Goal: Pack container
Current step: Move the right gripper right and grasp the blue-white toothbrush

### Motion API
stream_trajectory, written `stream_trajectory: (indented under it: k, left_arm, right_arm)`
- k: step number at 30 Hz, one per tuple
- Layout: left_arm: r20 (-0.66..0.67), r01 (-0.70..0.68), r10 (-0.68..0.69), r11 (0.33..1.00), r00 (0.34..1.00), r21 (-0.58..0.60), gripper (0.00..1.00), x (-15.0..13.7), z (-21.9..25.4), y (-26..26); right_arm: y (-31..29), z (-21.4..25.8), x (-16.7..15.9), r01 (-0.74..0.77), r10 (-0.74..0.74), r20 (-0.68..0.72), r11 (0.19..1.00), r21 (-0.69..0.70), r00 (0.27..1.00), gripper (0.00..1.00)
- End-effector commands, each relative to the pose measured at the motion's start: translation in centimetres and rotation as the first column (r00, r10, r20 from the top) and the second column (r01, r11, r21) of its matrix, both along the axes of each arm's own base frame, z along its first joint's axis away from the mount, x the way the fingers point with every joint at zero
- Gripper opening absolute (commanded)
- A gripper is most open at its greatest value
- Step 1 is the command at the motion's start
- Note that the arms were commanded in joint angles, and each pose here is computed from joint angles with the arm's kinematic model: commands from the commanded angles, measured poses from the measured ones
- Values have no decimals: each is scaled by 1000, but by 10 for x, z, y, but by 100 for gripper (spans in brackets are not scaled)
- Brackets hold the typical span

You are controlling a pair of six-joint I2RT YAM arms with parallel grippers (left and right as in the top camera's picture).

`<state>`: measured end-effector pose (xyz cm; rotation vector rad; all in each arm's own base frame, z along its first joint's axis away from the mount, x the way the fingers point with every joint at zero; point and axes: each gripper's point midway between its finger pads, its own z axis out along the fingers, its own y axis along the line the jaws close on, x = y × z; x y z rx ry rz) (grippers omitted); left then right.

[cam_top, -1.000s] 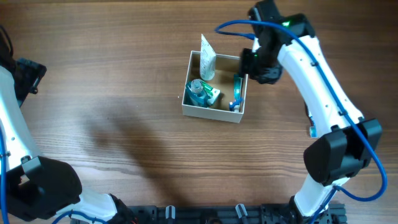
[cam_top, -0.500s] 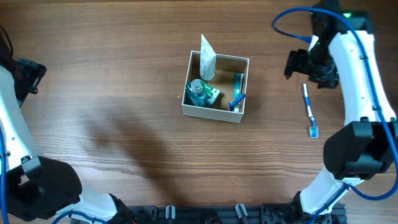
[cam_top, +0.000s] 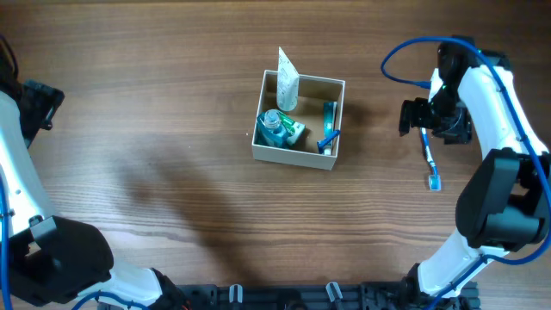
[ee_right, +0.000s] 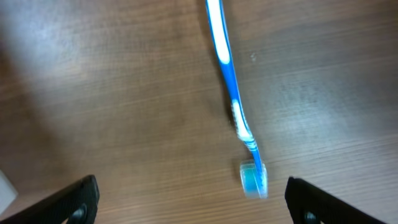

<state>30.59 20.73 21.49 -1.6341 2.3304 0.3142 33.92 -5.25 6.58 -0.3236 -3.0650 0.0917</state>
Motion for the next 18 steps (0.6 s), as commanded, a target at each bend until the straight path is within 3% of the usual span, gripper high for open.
stream_trajectory:
  k: [1,9,18]
  left_arm:
    - [-6,-27,27,1000,1000,6,100,-3,-2,3]
    - [-6,-27,27,1000,1000,5,100,-3,-2,3]
    - [-6,-27,27,1000,1000,5,100,-3,-2,3]
  right_arm:
    - [4,-25,-17,-39,40,-52,999,19,998,96]
    - [1,-37,-1,-191,190,23,982,7,981,99]
    - [-7,-59,3,-226,226,15,974,10,974,100]
